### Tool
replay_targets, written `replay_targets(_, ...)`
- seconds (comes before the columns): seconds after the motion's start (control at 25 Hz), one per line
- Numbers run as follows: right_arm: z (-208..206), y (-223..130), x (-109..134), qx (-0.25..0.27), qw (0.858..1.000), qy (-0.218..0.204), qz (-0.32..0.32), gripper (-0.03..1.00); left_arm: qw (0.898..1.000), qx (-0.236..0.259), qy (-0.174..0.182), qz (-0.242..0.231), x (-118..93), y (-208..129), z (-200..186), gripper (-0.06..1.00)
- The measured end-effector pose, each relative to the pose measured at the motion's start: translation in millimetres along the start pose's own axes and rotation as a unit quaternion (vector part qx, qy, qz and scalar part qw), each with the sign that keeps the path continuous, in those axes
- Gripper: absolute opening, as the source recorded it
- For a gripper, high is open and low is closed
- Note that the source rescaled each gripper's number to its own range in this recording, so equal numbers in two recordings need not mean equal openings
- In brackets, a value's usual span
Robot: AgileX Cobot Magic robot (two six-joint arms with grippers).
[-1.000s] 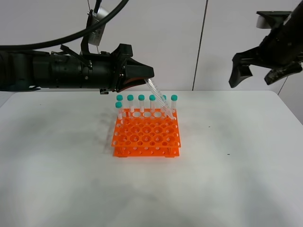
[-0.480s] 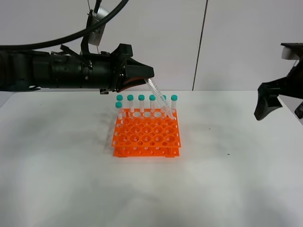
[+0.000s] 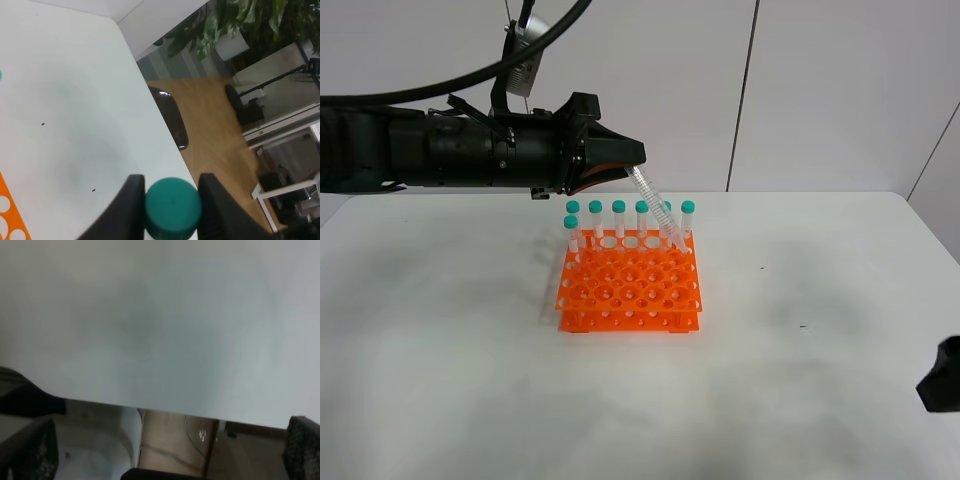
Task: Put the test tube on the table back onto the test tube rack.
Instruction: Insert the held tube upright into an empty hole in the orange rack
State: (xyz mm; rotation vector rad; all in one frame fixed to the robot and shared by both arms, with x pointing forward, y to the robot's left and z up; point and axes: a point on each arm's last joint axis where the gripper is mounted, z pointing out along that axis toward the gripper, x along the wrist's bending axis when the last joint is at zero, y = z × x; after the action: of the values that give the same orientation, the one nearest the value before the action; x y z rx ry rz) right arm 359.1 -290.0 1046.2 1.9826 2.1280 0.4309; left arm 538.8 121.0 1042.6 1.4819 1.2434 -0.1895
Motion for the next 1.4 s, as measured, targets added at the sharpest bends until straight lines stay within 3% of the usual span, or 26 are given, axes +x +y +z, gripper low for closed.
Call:
replay_targets(0.2,-6.9,-47.9,1.9,-0.121,0.993,-0.007,-0.011,1.00,1.000,0.000,0.000,0.000,0.0,0.0,0.0,0.00)
replay_targets(0.32,-22.6,-62.3,3.4,-0.200,0.980,-0.011,-0.015,1.00,1.000,0.000,0.000,0.000,0.0,0.0,0.0,0.00)
replay_targets(0.48,-34.0,-77.9,4.8,-0.261,0.965,-0.014,-0.019,1.00,1.000,0.000,0.000,0.000,0.0,0.0,0.0,0.00)
replay_targets(1.08,-50.2,-113.1,7.3,-0.378,0.925,-0.019,-0.027,1.00,1.000,0.006,-0.001,0.007,-0.2,-1.0,0.0,0.00)
replay_targets(1.4,-50.4,-113.9,7.3,-0.380,0.924,-0.017,-0.029,1.00,1.000,0.006,-0.001,0.007,-0.2,-1.1,0.0,0.00)
